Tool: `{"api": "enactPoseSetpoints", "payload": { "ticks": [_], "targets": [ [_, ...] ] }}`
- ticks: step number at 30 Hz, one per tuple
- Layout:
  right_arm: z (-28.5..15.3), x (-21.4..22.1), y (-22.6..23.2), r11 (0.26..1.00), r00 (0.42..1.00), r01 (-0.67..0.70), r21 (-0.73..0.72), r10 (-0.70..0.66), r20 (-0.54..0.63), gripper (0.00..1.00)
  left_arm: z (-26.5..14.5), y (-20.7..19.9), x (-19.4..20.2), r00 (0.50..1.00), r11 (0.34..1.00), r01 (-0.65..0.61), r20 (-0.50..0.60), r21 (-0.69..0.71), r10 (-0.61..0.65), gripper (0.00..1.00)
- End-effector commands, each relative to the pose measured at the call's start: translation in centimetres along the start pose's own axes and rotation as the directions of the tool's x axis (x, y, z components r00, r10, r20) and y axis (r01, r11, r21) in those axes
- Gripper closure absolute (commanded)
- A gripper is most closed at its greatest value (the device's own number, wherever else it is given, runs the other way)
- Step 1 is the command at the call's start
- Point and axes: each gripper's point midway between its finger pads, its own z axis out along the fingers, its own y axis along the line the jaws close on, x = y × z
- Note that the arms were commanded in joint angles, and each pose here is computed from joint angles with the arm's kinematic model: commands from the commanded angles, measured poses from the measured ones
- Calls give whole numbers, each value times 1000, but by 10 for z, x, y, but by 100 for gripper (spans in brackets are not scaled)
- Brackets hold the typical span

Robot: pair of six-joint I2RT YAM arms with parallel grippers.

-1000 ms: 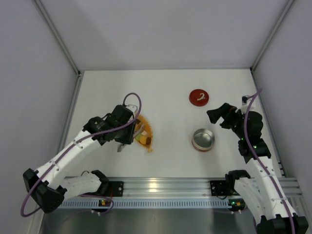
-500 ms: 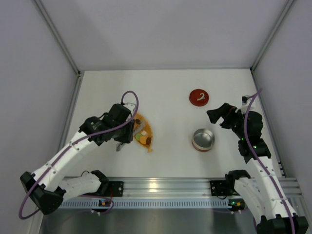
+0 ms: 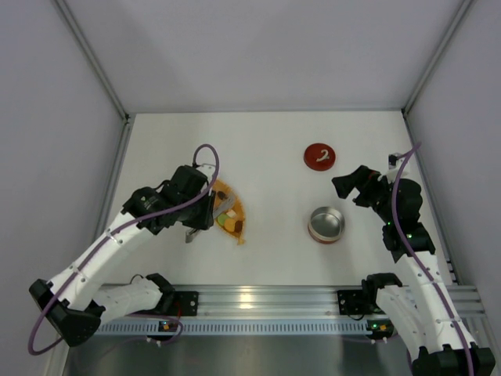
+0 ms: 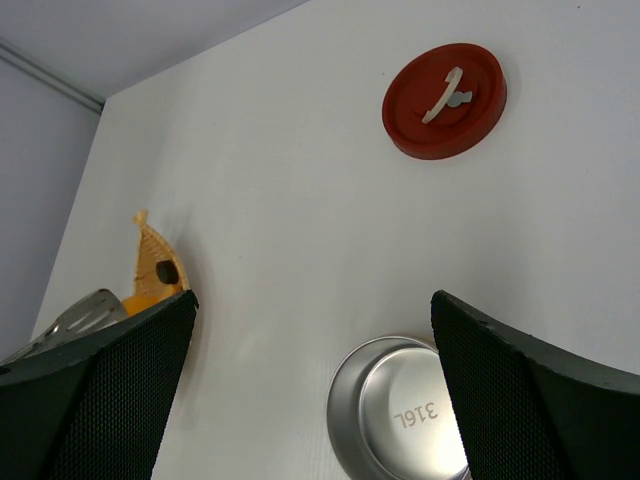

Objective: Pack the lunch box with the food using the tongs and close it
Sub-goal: Pick up the fake food from the plate, then place the fake food in the packing box.

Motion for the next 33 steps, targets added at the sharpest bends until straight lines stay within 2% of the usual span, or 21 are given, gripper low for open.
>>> {"api": "enactPoseSetpoints", "payload": {
  "ticks": [1, 6, 19, 33],
  "targets": [
    [-2, -14, 15, 999, 999, 20, -46, -18, 30, 1, -19, -9, -15, 998, 999, 13, 63, 45, -16, 71],
    [-2, -15, 15, 999, 999, 20, -46, -18, 30, 1, -22, -12, -18, 998, 998, 13, 68, 57, -17, 72],
    [-5, -18, 14, 999, 999, 29, -29, -28, 36, 1, -29, -49, -46, 996, 978, -21, 89, 208, 3, 74],
    [-13, -24, 9, 999, 998, 42, 25, -44, 50, 1, -25, -151, -79, 980, 925, -169, 157, 341, 121, 74]
  ]
}}
